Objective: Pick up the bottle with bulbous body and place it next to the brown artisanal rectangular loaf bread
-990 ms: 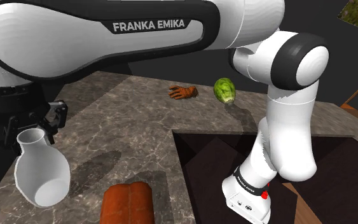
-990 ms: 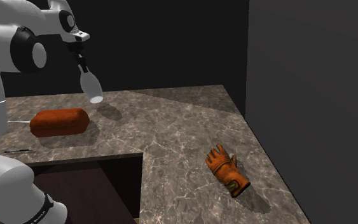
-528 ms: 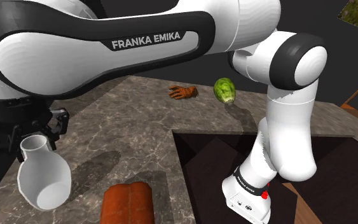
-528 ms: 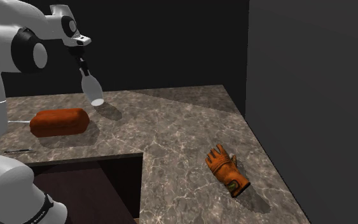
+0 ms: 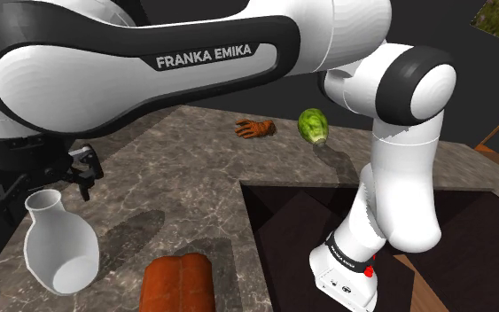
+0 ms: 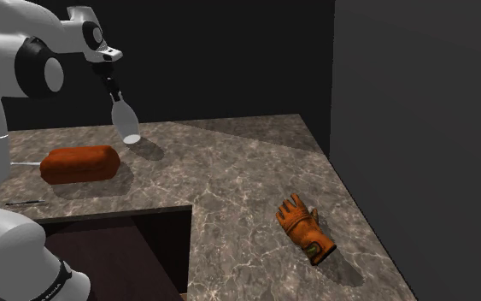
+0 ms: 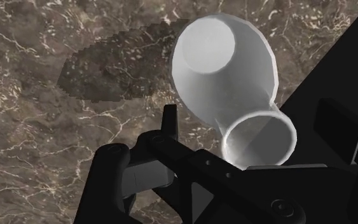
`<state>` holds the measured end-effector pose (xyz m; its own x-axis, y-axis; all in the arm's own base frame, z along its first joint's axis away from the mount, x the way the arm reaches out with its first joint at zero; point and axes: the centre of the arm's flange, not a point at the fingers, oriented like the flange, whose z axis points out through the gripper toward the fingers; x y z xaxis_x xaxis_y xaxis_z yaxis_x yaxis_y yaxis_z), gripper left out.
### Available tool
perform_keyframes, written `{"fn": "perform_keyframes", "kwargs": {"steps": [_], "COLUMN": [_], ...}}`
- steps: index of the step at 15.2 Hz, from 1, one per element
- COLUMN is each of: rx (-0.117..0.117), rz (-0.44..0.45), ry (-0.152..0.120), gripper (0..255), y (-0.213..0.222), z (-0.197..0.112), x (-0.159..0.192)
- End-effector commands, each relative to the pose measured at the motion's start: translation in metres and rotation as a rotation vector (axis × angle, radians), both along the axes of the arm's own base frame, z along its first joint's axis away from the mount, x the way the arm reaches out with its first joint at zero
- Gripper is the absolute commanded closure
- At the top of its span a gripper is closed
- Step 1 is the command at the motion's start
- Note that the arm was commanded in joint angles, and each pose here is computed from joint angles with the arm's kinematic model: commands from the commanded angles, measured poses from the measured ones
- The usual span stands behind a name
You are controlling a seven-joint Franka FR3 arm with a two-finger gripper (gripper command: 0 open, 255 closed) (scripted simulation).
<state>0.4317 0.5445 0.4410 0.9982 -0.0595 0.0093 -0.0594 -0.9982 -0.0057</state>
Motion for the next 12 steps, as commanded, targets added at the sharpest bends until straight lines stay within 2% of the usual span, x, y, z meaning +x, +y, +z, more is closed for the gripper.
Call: {"fn": "perform_keyframes", "kwargs": {"steps": [1, 5, 12], "rx": [0.000, 0.000, 0.000], "rz": [0.000, 0.000, 0.000], "ry": [0.000, 0.000, 0.000], "gripper": [0, 0, 0], "y": [0.000, 0.000, 0.000], "z": [0.000, 0.050, 0.050], "x": [0.000, 0.000, 0.000]}}
